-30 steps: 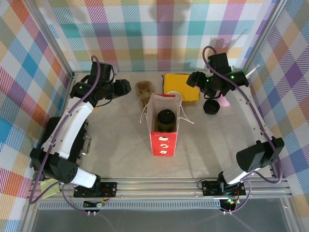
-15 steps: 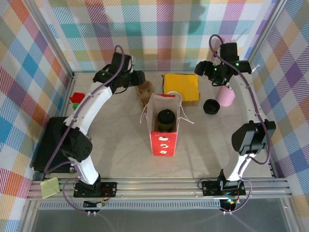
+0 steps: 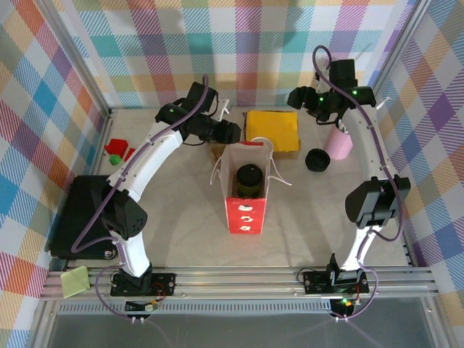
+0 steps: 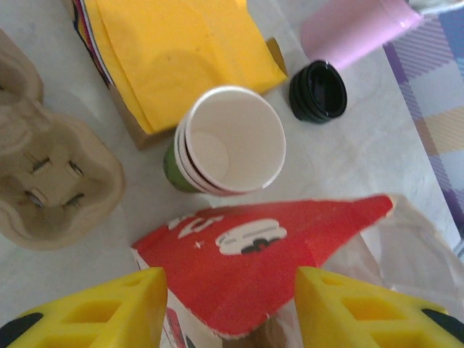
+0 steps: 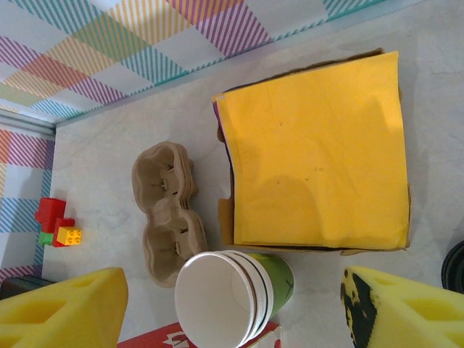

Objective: Pack the takeout coffee

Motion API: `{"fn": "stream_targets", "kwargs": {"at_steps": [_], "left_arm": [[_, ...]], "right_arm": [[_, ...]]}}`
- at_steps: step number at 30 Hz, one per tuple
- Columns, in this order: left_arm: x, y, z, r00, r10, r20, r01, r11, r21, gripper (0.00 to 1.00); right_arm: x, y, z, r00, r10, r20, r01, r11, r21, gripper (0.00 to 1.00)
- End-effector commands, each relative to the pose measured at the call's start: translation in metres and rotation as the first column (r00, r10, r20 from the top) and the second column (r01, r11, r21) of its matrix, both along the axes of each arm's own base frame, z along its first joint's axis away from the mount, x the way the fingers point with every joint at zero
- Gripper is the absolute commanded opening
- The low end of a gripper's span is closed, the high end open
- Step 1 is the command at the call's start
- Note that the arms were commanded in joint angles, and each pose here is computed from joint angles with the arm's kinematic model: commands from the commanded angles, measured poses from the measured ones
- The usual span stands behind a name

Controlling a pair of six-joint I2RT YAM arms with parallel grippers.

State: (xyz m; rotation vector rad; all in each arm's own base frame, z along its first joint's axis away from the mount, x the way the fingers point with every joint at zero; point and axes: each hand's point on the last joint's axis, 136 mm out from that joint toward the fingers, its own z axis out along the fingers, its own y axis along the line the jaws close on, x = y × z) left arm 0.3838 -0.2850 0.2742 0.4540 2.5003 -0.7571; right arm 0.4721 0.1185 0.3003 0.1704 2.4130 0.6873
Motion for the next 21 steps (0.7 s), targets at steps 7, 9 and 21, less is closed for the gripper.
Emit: {"fn": "stream_targets", "kwargs": {"at_steps": [7,9,21], "left_arm": [[-0.049,0.010,0.000,0.993,-0.116,-0.031,0.118,0.991,0.066,0.45],[-0.048,0.011,-0.004,0.993,-0.117,-0.022,0.118,0.989,0.093,0.41],[-0.047,0.003,0.010,0.986,-0.121,0.115,0.104,0.984,0.147,0.07]], "right_arm": [[-0.017,0.002,0.007,0.999,0.008,0.041,-0.007,1.000,-0.020,0.77],[-0.018,0.002,0.006,0.999,0.006,0.043,-0.005,1.000,-0.022,0.77],[-0.021,0.002,0.000,0.999,0.006,0.035,-0.005,1.000,-0.031,0.77]]}}
